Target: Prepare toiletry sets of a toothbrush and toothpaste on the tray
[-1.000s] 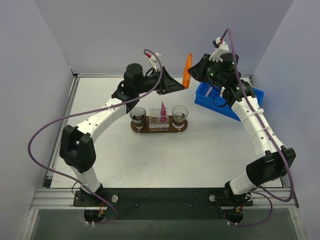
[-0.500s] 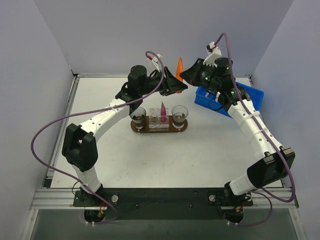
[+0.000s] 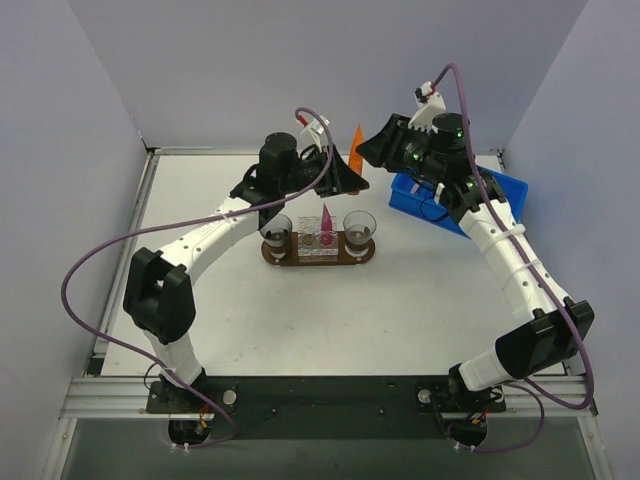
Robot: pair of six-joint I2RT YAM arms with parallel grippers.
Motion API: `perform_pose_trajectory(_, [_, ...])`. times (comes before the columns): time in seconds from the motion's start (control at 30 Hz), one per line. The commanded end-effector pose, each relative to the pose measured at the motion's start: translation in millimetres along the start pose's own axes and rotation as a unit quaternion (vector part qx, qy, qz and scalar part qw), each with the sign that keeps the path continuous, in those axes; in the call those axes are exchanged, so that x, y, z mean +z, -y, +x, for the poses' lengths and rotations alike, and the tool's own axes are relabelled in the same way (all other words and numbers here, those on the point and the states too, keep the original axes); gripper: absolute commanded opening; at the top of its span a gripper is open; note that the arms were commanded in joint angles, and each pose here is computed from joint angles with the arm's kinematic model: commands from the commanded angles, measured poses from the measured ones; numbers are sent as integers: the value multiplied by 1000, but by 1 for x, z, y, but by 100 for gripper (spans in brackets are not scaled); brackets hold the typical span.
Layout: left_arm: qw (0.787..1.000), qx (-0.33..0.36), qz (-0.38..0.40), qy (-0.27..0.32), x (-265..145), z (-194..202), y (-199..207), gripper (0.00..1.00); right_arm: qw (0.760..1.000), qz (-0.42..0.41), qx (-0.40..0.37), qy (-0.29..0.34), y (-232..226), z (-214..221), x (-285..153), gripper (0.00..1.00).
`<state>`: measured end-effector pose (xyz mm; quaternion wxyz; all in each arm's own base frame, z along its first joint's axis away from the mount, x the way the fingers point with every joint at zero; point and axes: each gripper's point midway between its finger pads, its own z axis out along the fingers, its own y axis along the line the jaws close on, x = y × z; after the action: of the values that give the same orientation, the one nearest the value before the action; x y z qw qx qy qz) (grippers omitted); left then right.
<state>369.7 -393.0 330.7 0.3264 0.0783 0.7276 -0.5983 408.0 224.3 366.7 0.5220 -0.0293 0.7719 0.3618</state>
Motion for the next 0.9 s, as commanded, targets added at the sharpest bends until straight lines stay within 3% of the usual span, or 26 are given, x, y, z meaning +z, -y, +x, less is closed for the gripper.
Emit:
perform_pose_trajectory(0.0, [984, 159, -85, -16, -30, -1, -5, 5, 1000, -7, -20, 22, -16, -32, -30, 40])
perform_pose_trajectory(0.13, [948, 268, -155, -71, -56, 22, -40, 4, 1000, 9, 21, -12, -7, -29, -48, 43])
perform_pose_trajectory(0.2, [936, 303, -161, -81, -67, 31, -43, 4, 997, 7, 49, -51, -4, -18, -56, 43])
perform_pose_trajectory(0.33, [884, 420, -179, -104, -80, 44, -42, 4, 989, 4, 82, -122, -3, 2, -68, 43])
perform_pose_trajectory(0.43, [857, 463, -189, -120, -86, 55, -40, 4, 978, -19, 110, -174, -13, 16, -73, 43])
perform_pose_trajectory(0.63, [832, 501, -196, -136, -88, 66, -37, 4, 954, -77, 152, -246, -39, 38, -70, 43])
perform_pose_trajectory(0.87, [819, 522, -203, -127, -88, 64, -31, 4, 946, -40, 134, -293, -30, 64, -70, 41])
